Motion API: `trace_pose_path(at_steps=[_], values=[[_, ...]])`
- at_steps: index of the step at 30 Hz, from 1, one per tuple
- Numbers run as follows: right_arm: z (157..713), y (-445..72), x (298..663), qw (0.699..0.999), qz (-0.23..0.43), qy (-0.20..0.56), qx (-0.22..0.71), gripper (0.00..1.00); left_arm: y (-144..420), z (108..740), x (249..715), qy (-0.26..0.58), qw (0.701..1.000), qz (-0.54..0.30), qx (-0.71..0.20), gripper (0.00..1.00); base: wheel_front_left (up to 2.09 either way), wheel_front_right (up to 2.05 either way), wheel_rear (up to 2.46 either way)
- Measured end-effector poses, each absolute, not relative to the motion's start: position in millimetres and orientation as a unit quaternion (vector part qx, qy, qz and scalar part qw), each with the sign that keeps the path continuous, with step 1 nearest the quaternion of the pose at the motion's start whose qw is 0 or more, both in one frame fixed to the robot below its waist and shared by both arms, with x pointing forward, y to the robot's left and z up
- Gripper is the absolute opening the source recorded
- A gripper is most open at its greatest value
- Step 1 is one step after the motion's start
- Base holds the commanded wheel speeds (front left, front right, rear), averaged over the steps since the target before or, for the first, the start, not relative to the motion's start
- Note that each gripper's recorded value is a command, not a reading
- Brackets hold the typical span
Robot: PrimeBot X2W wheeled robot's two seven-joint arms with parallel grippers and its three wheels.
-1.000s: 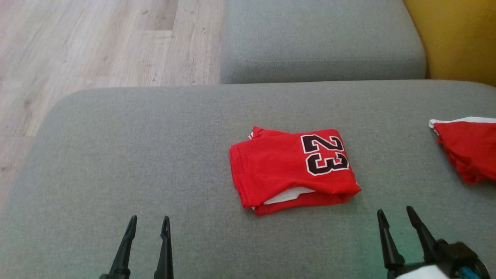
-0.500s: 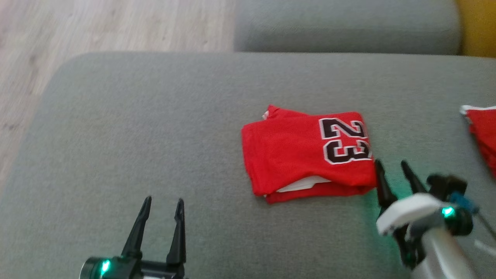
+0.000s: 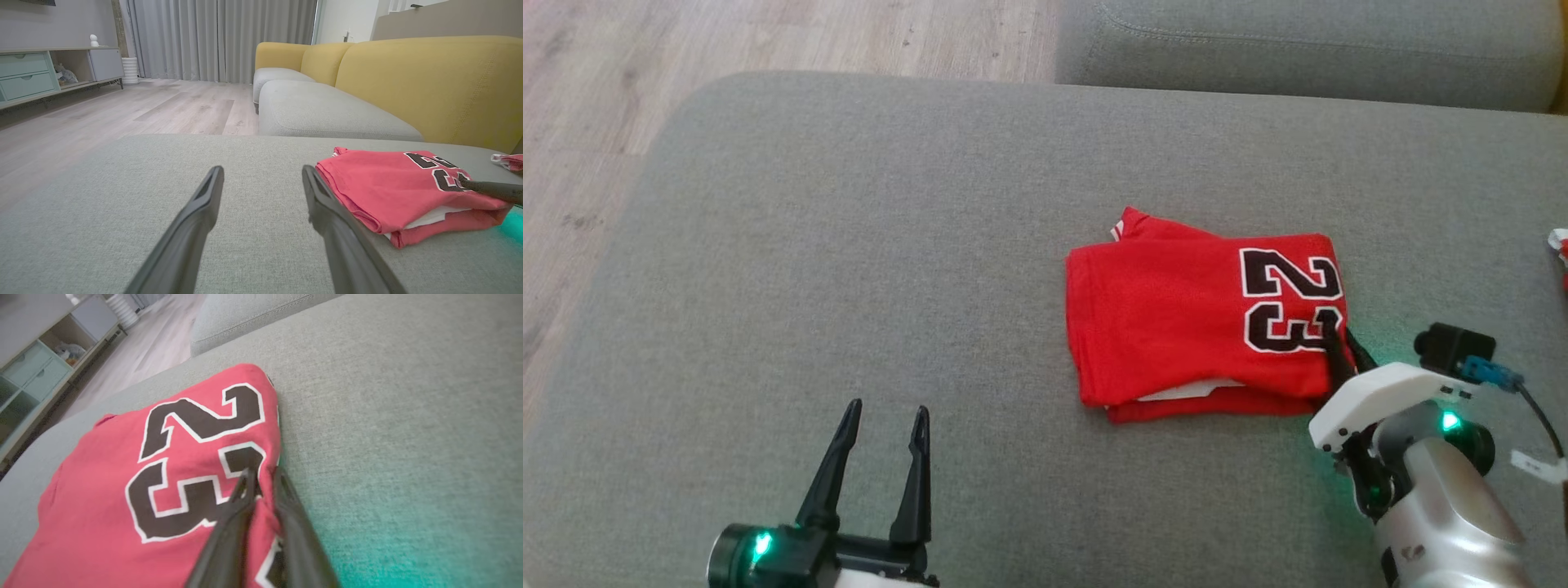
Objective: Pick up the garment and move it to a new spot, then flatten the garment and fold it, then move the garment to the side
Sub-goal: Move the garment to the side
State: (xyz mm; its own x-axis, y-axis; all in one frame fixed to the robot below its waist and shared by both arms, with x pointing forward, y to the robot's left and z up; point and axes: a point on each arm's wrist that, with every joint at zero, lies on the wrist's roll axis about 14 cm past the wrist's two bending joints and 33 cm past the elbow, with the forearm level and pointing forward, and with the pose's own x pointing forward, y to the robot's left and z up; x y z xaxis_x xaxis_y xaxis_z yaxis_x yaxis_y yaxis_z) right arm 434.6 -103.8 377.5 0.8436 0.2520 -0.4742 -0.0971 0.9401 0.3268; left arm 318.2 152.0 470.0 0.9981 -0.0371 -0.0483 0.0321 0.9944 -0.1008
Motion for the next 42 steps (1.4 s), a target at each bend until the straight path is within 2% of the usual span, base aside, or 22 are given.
trace_pose_path(at_steps=[9,20,29,30,31,35,38,42], values=[[395,-139,443,0.959,0.050,0.217,0.177,0.00,140,472,329,0.022,0.997,-0.037,-0.059,1.00,0.00,0.00,0.00],[456,-279,483,0.988,-0.038,0.129,0.080,0.00,105,469,379,0.021,0.993,-0.095,-0.063,1.00,0.00,0.00,0.00],[493,-388,472,0.984,-0.144,0.108,0.009,0.00,75,451,411,0.033,0.987,-0.140,-0.068,1.00,0.00,0.00,0.00],[498,-396,471,0.983,-0.153,0.106,-0.001,0.20,72,449,413,0.035,0.986,-0.145,-0.070,1.00,0.00,0.00,0.00],[502,-402,470,0.982,-0.160,0.104,-0.012,1.00,69,446,415,0.038,0.985,-0.150,-0.072,1.00,0.00,0.00,0.00],[514,-409,468,0.981,-0.171,0.088,-0.032,1.00,63,443,420,0.040,0.983,-0.161,-0.076,1.00,0.00,0.00,0.00],[515,-374,472,0.987,-0.142,0.071,-0.024,1.00,64,452,420,0.030,0.984,-0.159,-0.079,1.00,0.00,0.00,0.00],[480,-327,456,0.990,-0.099,0.104,0.004,1.00,73,463,416,0.020,0.986,-0.142,-0.089,1.00,0.00,0.00,0.00]])
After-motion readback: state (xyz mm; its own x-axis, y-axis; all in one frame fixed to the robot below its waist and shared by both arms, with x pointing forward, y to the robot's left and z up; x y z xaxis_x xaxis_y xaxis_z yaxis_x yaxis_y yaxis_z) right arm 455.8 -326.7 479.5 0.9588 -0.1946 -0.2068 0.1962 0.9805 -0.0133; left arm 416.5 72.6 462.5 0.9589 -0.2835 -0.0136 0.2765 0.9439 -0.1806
